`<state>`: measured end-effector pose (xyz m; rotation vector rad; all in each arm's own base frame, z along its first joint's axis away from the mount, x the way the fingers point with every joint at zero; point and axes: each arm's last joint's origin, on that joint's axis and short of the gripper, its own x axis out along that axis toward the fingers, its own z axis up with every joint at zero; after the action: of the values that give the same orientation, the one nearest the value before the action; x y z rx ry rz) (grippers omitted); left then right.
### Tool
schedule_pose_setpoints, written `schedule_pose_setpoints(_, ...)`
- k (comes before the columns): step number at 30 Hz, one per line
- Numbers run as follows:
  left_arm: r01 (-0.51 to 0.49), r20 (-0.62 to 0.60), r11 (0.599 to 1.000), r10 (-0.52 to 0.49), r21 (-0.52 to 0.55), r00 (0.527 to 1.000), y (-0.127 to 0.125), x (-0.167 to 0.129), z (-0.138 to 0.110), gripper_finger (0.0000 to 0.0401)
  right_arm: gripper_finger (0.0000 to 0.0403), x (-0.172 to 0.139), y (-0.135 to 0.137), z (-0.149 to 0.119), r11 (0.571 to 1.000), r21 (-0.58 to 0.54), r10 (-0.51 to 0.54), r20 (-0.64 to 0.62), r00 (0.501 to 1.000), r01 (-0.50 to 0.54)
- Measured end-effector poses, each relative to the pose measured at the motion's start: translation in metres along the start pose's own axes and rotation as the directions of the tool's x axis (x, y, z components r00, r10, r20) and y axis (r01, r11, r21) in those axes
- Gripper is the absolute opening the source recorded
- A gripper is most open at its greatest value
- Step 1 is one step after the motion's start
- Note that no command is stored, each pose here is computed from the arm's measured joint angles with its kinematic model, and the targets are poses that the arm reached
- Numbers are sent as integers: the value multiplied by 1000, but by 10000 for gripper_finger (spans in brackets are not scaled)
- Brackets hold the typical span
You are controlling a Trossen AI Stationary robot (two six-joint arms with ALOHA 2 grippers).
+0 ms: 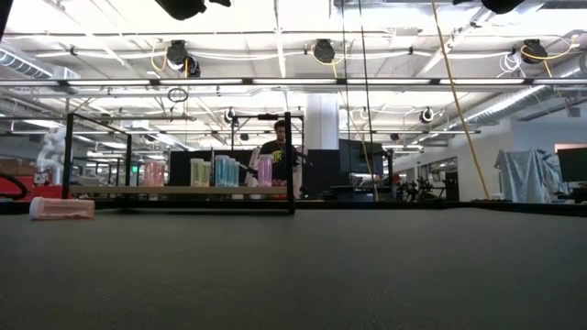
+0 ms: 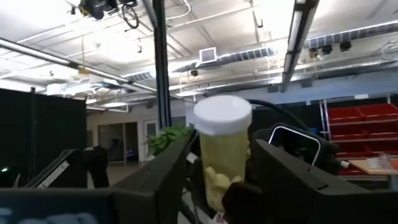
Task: Pick and place medicine bottles onto shelf by color
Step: Put the yellow pill bottle on the shelf aligned with the other yellow pill bottles
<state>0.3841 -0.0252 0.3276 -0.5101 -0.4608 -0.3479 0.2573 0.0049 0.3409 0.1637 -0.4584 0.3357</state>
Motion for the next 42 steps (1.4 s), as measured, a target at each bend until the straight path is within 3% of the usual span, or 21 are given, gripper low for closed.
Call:
schedule_pose_setpoints(8,-1,0,999,1,-41,1000,3,0,2,118,164,0,-1,-3,1000,6,12,-30,999,-12)
schedule_pose_setpoints(19,-21,-30,996,18,-90,999,4,-1,0,118,100,0,-2,-3,1000,9,10,-33,999,-10)
schedule_pose_setpoints(24,-27,-42,995,23,-96,999,5,-1,0,124,93,-1,-2,-3,1000,8,10,-33,999,-9)
schedule_pose_setpoints(28,-23,-165,999,17,-31,986,6,-4,8,170,100,-2,-5,-2,998,55,-26,-37,999,28)
schedule_pose_setpoints(32,-147,-343,984,174,103,923,5,-18,27,245,101,-4,-3,2,998,69,-5,-43,999,8)
schedule_pose_setpoints(36,-265,-400,915,375,305,836,3,-35,46,317,102,-6,-1,1,997,82,9,-110,994,0)
schedule_pose_setpoints(38,-267,-362,897,394,353,844,-3,-38,60,344,102,-9,-3,-5,996,79,-17,-194,981,33)
schedule_pose_setpoints(42,-226,-245,892,338,390,909,-19,-38,86,369,102,-16,-6,-27,995,48,-56,-406,912,82)
